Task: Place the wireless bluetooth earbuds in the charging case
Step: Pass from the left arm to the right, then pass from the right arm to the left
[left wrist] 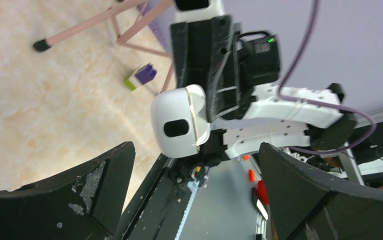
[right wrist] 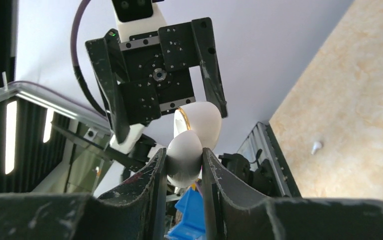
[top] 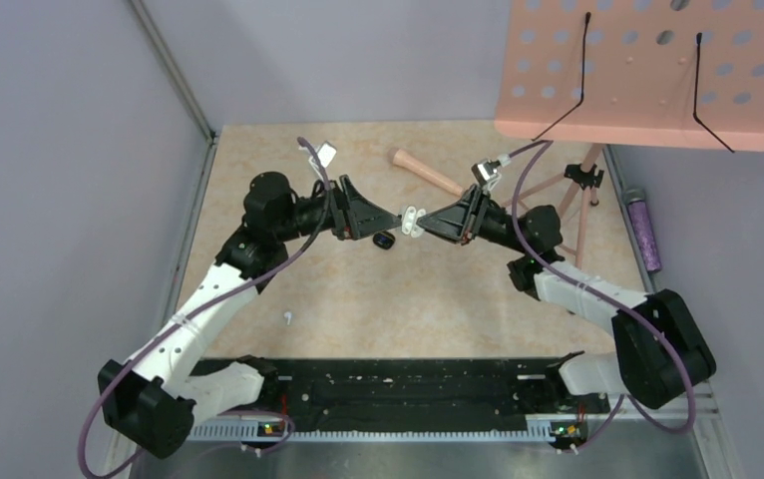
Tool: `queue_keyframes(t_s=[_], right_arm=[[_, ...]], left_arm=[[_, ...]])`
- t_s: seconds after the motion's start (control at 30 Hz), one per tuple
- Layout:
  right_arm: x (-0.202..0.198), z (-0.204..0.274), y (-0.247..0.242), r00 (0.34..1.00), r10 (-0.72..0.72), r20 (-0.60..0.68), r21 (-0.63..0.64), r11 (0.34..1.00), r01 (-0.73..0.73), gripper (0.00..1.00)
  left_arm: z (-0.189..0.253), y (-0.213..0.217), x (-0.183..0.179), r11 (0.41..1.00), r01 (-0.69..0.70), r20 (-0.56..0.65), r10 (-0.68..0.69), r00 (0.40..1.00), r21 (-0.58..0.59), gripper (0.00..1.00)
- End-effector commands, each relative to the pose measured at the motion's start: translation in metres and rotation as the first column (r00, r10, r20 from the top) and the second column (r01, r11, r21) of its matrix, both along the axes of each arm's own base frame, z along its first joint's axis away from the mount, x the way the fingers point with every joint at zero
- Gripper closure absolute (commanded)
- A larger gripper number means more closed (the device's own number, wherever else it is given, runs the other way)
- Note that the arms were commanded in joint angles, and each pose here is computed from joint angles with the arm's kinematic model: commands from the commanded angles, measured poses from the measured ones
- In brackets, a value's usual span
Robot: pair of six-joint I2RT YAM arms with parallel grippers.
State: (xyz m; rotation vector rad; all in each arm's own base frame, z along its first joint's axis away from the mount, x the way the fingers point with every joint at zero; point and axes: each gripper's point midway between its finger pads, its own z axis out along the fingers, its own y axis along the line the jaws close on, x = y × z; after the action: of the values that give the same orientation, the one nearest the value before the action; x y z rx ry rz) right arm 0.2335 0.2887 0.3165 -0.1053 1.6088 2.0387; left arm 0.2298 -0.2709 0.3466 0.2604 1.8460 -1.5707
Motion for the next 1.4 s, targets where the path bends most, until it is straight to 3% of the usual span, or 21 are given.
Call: queue_keyframes(t_s=[0.0,0.23,0.5,0.7,1.03,1.23,1.3,1.37], right_arm=[[0.005,0.003,0.002,0.999,-0.044,0.017,-0.105,0.993,0.046,1.0],[0.003,0.007,0.003,0.999,-0.029,0.021,-0.116,0.993,0.031,1.0],[0.001,0.01,0.003,0.999,-0.021,0.024,-0.098,0.995,0.023,1.0],[-0.001,0.012,0.003,0.999,-0.009,0.034,-0.092,0.996,0.012,1.0],[-0.003,0.012,0.003,0.999,0.002,0.039,-0.09,0.996,0.002,1.0],[-0.005,0.013,0.005,0.999,0.007,0.046,-0.093,0.996,-0.003,1.0],[-0.005,0.013,0.005,0.999,0.008,0.047,-0.096,0.995,-0.003,1.0],[-0.004,0.011,0.005,0.999,0.004,0.046,-0.103,0.995,0.001,1.0]], left_arm=[[-0.037,-0.001,0.0,0.988,0.02,-0.005,-0.02,1.0,0.152,0.01],[-0.039,-0.006,0.005,0.99,0.022,-0.015,-0.02,1.0,0.14,0.02],[-0.039,-0.012,0.011,0.994,0.024,-0.036,-0.02,0.999,0.108,0.19],[-0.044,-0.015,0.014,0.993,0.028,-0.055,-0.022,0.998,0.112,0.22],[-0.042,-0.02,0.018,0.996,0.025,-0.066,-0.019,0.998,0.091,0.38],[-0.043,-0.025,0.018,0.996,0.037,-0.079,-0.03,0.996,0.083,0.39],[-0.043,-0.025,0.018,0.996,0.037,-0.082,-0.03,0.996,0.081,0.45],[-0.044,-0.025,0.018,0.996,0.036,-0.085,-0.029,0.996,0.081,0.57]])
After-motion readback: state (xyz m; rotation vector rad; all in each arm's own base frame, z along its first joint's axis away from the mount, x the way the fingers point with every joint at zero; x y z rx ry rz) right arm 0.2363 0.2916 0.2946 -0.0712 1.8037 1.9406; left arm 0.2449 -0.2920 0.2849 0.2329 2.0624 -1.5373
